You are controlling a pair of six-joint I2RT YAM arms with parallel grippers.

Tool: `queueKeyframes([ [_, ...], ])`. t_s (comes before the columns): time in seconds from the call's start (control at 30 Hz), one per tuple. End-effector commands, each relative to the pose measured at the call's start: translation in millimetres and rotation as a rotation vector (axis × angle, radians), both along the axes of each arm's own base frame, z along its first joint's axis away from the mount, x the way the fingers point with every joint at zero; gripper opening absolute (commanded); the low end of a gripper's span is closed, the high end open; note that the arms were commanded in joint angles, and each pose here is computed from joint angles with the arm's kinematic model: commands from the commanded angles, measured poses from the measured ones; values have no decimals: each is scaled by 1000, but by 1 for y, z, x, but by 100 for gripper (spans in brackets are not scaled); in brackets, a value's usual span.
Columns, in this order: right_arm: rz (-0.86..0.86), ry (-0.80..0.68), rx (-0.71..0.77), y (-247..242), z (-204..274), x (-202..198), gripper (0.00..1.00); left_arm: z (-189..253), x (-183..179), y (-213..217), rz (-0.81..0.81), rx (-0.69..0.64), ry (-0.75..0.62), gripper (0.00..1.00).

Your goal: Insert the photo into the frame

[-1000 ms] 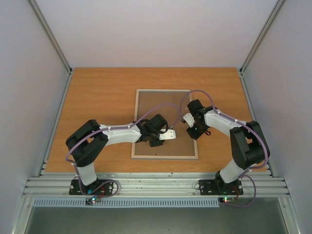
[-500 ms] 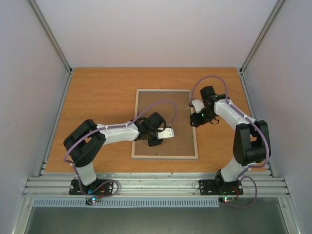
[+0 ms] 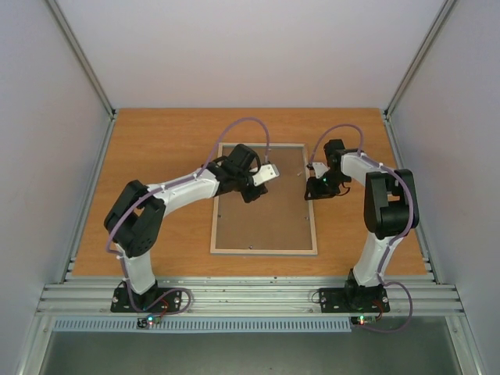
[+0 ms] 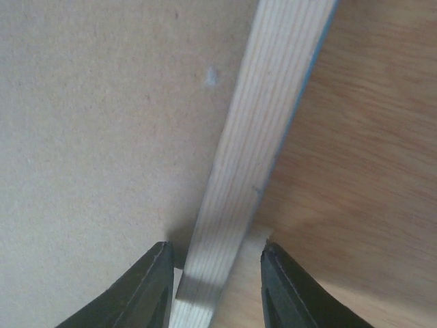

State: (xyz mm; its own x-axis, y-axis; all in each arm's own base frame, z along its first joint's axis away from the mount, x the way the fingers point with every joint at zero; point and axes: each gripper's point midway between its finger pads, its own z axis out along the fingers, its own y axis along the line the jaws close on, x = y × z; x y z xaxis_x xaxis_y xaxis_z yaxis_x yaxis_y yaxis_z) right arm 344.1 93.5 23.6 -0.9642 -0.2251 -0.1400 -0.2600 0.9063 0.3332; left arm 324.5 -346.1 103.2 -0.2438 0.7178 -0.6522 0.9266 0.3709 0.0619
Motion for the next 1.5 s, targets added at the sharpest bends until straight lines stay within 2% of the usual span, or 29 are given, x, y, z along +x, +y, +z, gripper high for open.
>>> queueKeyframes([
  [0.0,-17,-24,34,7,0,14,33,5,25,-13,17,-77,32,25],
  [0.2,50,2,27,25,-11,-9,31,-12,40,-12,44,-37,40,24],
  [0.57,130,14,22,27,-14,-35,30,-48,29,15,55,91,43,24],
  [0.67,103,-21,16,28,0,-16,37,-62,26,23,59,135,53,23],
  [0.77,52,-79,24,31,20,11,55,-75,27,30,64,184,47,22],
  [0.9,-13,-131,20,33,34,43,65,-76,24,29,50,182,51,21],
  [1.17,-101,-161,-21,31,30,87,68,-75,25,30,44,193,49,19],
  [1.3,-90,-157,-53,29,15,92,69,-75,26,31,49,196,44,19],
  [1.47,-61,-163,-105,24,1,93,65,-76,28,30,57,198,48,19],
])
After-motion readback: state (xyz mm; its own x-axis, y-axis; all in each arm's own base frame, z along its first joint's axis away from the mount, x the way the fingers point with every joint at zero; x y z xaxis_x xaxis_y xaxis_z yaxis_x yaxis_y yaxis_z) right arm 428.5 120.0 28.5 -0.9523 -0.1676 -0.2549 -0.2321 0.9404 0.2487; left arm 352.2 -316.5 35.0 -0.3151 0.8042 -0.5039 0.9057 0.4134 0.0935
